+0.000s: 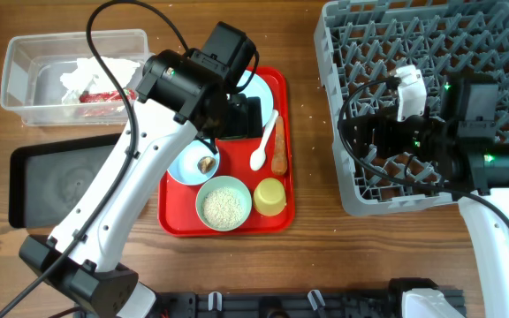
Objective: Sort waste into correct bins and load items into the dishwasher rack
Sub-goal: 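Reach the left gripper to the blue bowl and grasp its rim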
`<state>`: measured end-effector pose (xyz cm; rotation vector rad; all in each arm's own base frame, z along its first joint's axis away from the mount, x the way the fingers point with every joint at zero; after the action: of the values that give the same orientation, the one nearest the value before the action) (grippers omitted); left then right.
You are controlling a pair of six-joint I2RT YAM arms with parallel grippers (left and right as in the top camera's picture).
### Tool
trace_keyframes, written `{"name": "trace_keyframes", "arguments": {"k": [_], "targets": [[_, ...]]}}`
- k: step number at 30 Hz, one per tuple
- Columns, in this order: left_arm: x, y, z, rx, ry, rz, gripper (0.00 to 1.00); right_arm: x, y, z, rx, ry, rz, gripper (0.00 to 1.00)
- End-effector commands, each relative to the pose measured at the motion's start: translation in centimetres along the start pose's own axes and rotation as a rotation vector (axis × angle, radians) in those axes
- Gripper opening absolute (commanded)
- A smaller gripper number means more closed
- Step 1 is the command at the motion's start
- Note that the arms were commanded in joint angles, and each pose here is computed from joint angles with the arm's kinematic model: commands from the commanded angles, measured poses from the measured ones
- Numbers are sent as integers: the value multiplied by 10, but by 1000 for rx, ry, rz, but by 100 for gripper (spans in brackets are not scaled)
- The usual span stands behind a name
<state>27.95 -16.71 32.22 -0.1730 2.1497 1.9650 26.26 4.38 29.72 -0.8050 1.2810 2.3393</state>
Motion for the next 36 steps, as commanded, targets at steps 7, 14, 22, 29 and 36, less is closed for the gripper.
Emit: {"name": "trace_keyframes", "arguments": {"k": [7,14,22,29,36], "targets": [[-7,-26,-7,-28,9,51,100,-6,3,4,-23,5,-18,100],[-13,-65,-9,-80,-60,105,99,-3,3,4,-22,-10,1,100],[15,-140,6,-162,-122,225,86,-4,3,3,-20,-6,-6,100],[9,-170,3,-117,-115,115,68,-4,3,3,-19,-7,-5,100],[4,-188,22,-117,-80,85,47,-4,3,4,-19,-9,-3,100]]}}
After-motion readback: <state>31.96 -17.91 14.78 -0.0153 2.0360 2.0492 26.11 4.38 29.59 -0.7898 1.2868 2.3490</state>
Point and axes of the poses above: each gripper's point midway between its finger pads, its own y axis back along the fingers, its own z axis along the line the jaws close on, x = y × z, the point moved 9 cm from there along y, back along the fingers, and after that the axes turned 7 degrees about -y, right-handed, at the moved point
